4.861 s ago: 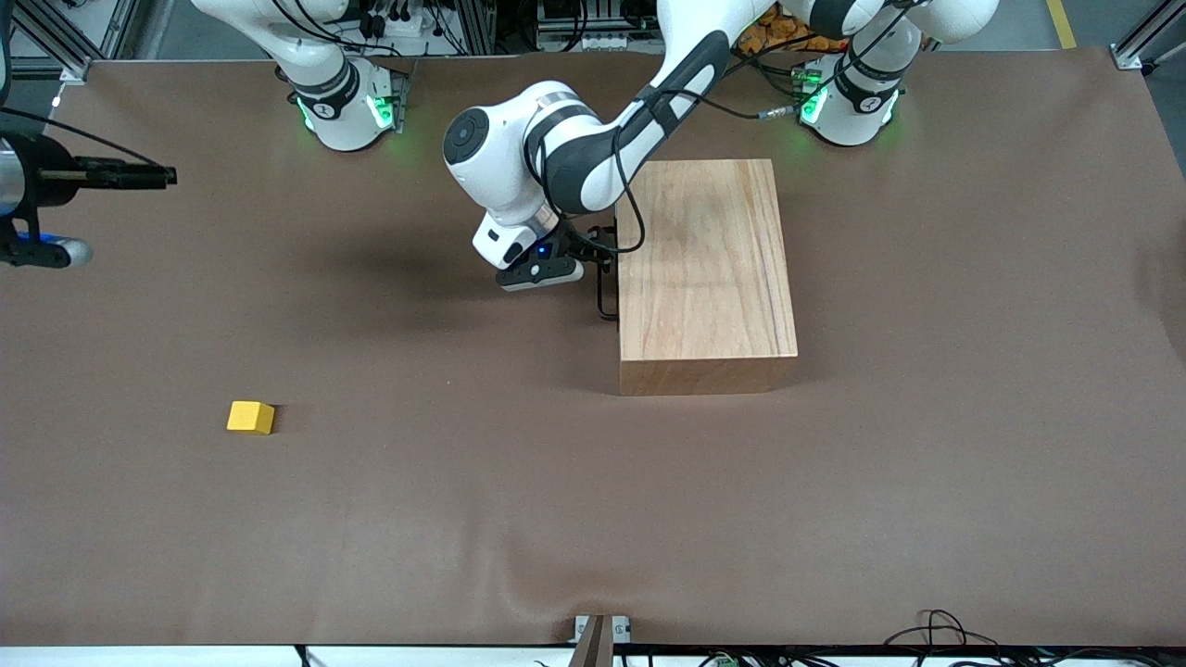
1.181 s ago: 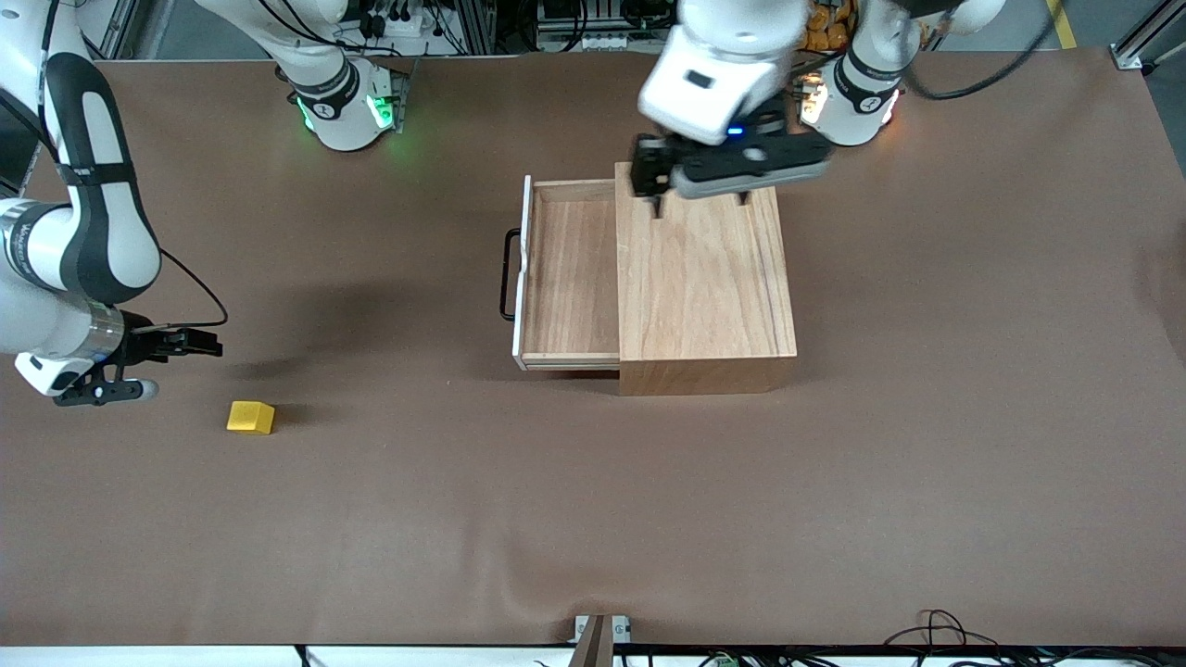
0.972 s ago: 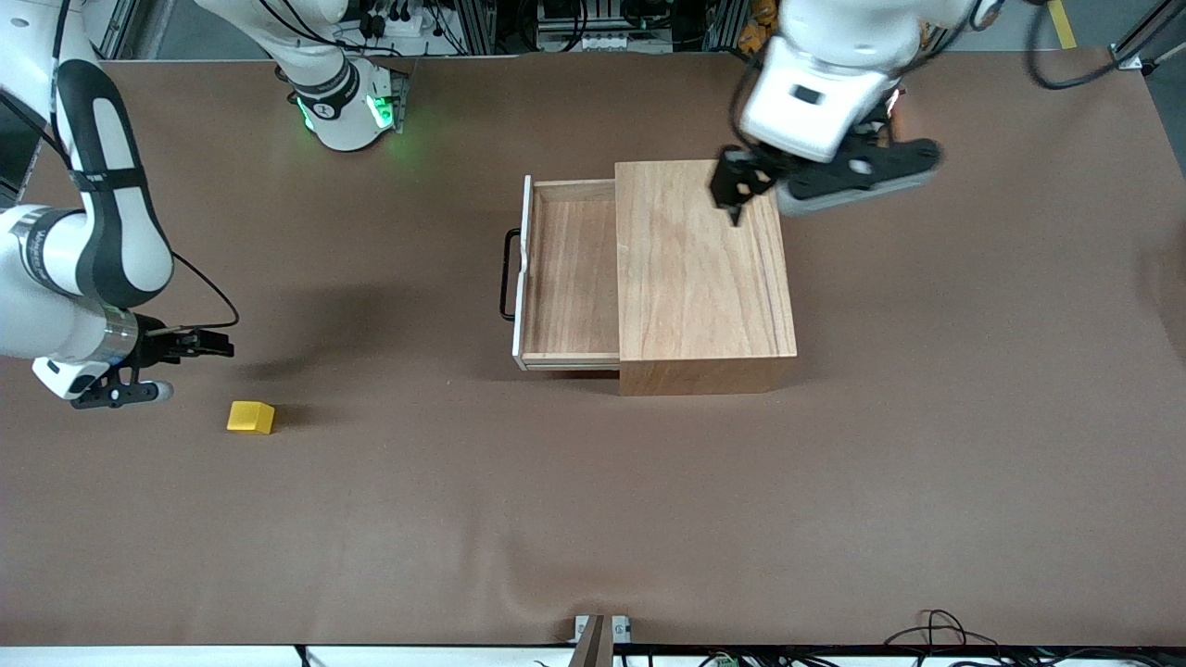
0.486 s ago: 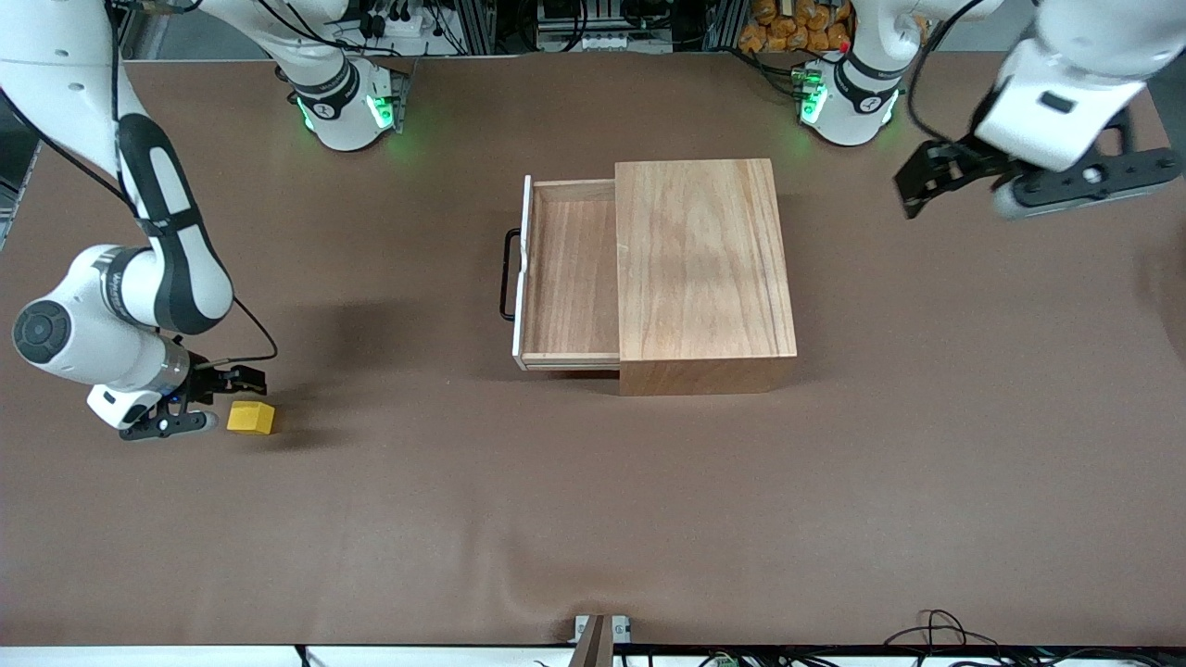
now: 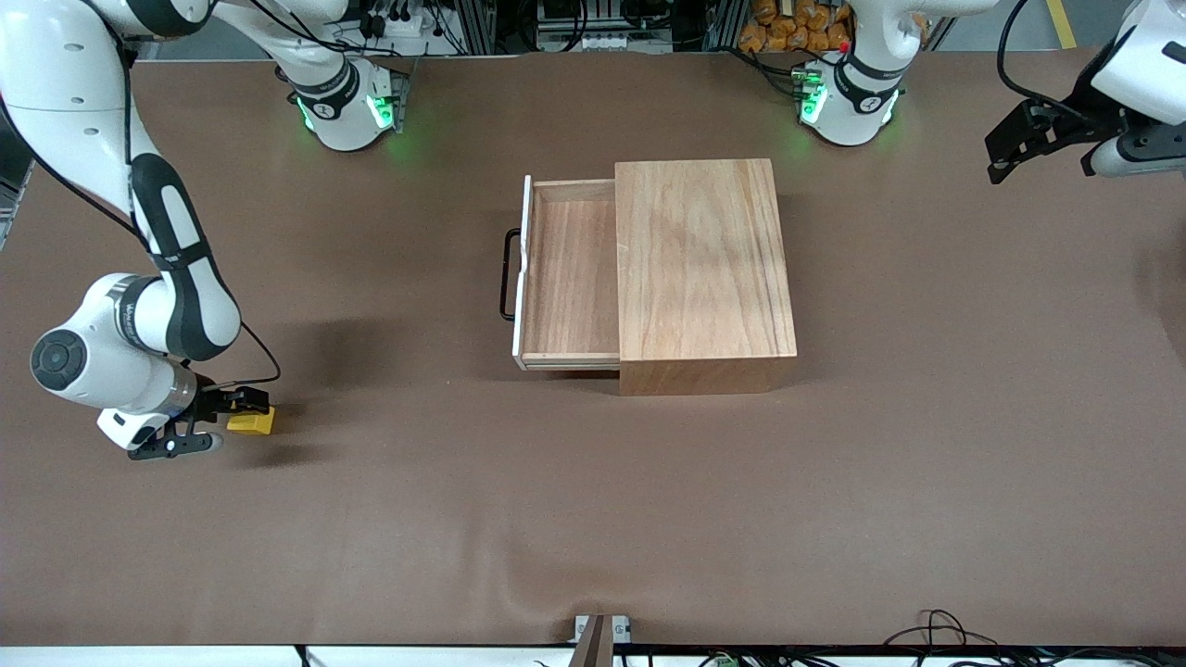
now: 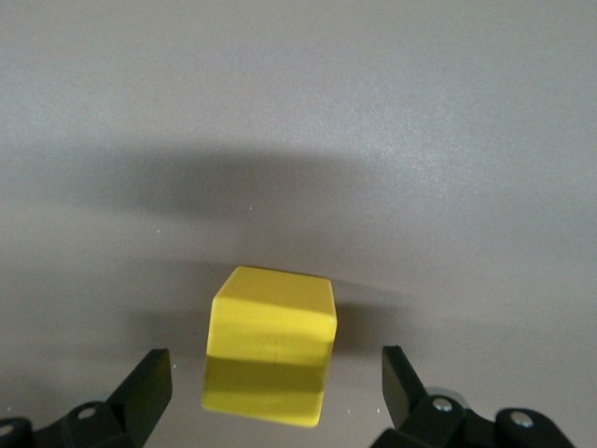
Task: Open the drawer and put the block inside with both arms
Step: 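Close the right gripper on the yellow cube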
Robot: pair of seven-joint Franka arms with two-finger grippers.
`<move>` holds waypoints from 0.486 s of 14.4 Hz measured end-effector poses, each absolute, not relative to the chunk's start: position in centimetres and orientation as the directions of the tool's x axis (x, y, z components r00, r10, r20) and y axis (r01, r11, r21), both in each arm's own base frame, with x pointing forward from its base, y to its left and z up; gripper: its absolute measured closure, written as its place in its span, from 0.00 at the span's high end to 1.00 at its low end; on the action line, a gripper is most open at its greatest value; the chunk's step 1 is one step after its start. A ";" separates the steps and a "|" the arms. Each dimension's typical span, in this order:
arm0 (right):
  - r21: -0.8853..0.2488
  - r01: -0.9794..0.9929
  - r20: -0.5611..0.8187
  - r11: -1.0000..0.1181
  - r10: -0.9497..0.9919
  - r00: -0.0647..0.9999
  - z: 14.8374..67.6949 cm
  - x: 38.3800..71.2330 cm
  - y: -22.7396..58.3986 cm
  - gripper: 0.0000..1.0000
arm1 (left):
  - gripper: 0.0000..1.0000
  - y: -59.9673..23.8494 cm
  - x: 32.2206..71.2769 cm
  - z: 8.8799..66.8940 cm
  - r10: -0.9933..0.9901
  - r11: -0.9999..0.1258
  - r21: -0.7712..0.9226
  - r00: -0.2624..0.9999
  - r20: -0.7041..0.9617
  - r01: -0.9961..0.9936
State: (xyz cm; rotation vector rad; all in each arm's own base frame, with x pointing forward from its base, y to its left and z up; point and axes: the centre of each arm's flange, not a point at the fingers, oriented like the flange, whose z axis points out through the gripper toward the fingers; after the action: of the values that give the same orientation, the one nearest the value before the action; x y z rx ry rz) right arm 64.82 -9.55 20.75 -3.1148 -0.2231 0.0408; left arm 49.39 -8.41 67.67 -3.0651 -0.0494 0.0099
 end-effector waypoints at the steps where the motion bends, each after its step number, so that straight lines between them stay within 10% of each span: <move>1: -0.021 0.142 -0.027 -0.990 0.143 0.989 20.5 64.9 -9.6 1.00 | 1.00 -8.8 49.4 67.4 0.025 -0.997 -0.077 1.000 -0.008 0.025; 7: -0.041 0.122 -0.025 -0.992 0.123 0.992 19.7 65.1 -9.5 0.99 | 1.00 -8.8 49.3 67.8 0.016 -0.997 -0.075 1.000 0.004 0.016</move>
State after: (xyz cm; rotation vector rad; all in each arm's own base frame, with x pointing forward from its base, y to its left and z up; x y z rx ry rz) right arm 65.12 -9.50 19.70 -3.0964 -0.1904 0.0430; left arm 49.33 -8.83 67.79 -3.0663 -0.0240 -0.0048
